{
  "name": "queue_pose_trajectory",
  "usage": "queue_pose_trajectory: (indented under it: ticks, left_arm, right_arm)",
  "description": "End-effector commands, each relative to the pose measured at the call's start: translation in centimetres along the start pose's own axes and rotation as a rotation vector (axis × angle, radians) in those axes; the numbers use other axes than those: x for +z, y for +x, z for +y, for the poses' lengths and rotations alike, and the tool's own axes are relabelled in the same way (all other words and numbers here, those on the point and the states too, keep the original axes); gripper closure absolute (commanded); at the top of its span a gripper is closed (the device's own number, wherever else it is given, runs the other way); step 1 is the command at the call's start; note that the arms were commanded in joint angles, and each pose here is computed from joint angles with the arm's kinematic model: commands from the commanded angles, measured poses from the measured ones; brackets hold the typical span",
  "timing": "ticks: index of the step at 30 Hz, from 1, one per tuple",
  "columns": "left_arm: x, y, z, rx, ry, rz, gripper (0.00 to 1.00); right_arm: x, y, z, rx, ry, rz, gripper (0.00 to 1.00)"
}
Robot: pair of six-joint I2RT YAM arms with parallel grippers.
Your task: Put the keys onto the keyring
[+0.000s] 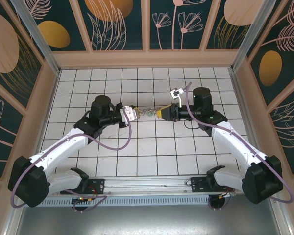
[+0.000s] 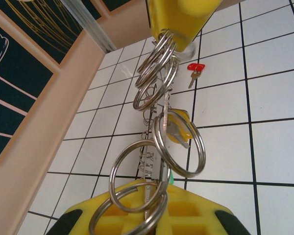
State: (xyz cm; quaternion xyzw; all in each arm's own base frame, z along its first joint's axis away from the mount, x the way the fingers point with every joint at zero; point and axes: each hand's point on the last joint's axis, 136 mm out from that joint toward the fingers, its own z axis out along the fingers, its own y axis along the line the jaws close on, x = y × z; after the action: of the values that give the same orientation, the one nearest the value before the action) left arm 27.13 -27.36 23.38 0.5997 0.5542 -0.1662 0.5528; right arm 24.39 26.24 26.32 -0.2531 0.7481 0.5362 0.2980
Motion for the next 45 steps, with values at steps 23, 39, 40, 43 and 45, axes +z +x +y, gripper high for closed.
queue_pose_trajectory:
  ticks: [23,39,40,43,45]
  left_arm:
    - [-0.3,-2.0,1.0,0.029,-0.025,-0.051,1.00]
    - [-1.1,0.6,-3.2,-0.072,0.090,-0.004,0.52]
    - [-1.3,0.4,-3.2,-0.072,0.088,-0.014,0.50]
    - [-1.5,-0.6,-3.0,-0.069,0.089,-0.054,0.46]
    - [-1.4,-1.3,-2.8,-0.076,0.096,-0.082,0.44]
  right_arm:
    - [-0.2,-0.8,1.2,-0.048,-0.049,-0.021,0.96]
    - [0.9,1.3,-2.1,0.205,0.053,0.161,1.00]
    - [0.9,1.4,-2.2,0.214,0.060,0.171,1.00]
    - [1.0,1.3,-2.3,0.215,0.068,0.188,1.00]
    - [1.1,1.3,-2.6,0.198,0.085,0.203,1.00]
